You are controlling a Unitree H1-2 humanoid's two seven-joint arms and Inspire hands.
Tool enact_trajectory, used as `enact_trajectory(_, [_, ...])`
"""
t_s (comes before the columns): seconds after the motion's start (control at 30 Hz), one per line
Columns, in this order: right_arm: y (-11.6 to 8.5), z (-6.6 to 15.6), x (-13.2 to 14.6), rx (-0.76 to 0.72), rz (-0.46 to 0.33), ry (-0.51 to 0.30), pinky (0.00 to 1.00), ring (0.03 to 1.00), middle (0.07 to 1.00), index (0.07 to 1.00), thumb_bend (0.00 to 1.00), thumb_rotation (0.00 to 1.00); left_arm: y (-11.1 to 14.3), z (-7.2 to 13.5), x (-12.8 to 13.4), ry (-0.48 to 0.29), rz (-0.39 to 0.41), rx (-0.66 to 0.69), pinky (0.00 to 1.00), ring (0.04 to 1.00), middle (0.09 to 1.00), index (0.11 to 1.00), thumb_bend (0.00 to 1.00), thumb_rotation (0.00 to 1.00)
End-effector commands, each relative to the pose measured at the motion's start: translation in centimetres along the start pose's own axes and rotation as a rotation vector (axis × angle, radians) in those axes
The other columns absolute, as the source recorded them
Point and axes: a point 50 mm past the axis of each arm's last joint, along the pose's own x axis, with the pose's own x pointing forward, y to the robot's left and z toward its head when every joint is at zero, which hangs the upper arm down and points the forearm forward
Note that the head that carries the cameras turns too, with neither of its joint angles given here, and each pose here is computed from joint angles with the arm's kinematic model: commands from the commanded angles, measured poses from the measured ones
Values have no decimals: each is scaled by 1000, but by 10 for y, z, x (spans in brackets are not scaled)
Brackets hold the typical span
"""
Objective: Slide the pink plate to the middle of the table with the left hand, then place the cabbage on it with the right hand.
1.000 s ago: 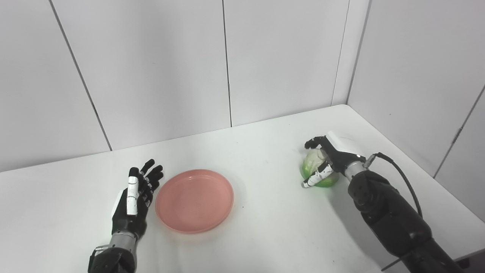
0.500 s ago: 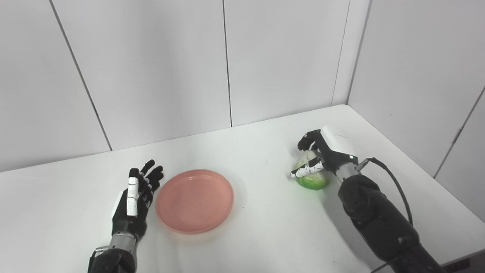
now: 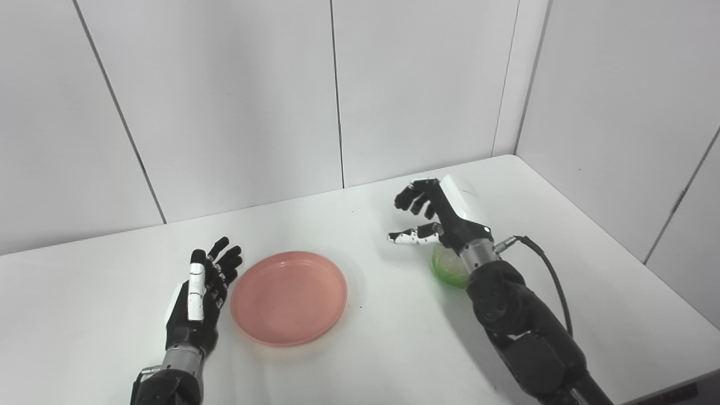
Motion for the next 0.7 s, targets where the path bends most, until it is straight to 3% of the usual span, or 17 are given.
enact_trajectory(0.0, [-11, 26, 18, 32, -61, -108, 374, 494, 546, 434, 494, 0, -4, -10, -6, 24, 3, -26, 948, 899, 870, 874, 759, 1000])
enact_trajectory(0.23, [-5, 34, 22, -5, -32, -118, 356, 461, 527, 498, 497, 0, -5, -9, -6, 26, 8, -18, 955, 892, 864, 864, 758, 1000])
enact_trajectory(0.27, [-8, 34, 21, -15, -24, -118, 427, 448, 518, 505, 508, 0, -4, -9, -6, 24, 6, -18, 963, 897, 868, 868, 760, 1000])
enact_trajectory(0.33, [-19, 32, 20, -50, 5, -111, 493, 575, 502, 499, 521, 0, -4, -8, -6, 20, 4, -16, 963, 899, 871, 871, 754, 1000])
enact_trajectory(0.37, [-27, 29, 18, -80, 33, -103, 567, 673, 673, 667, 649, 136, -3, -8, -5, 18, 4, -14, 960, 898, 869, 870, 754, 1000])
enact_trajectory(0.43, [-42, 26, 15, -141, 98, -58, 700, 835, 863, 835, 770, 331, -3, -7, -5, 17, 7, -8, 964, 902, 869, 872, 760, 1000])
enact_trajectory(0.5, [-56, 24, 11, -219, 151, -11, 732, 884, 907, 875, 814, 396, -3, -7, -5, 17, 3, -5, 970, 907, 874, 877, 759, 1000])
enact_trajectory(0.57, [-69, 23, 7, -296, 181, 15, 830, 931, 943, 920, 892, 471, -3, -6, -5, 17, -3, -17, 975, 915, 884, 888, 755, 1000])
enact_trajectory(0.67, [-85, 18, 3, -353, 201, 55, 936, 969, 967, 947, 974, 495, -3, -6, -4, 18, -3, -18, 970, 910, 879, 883, 755, 1000])
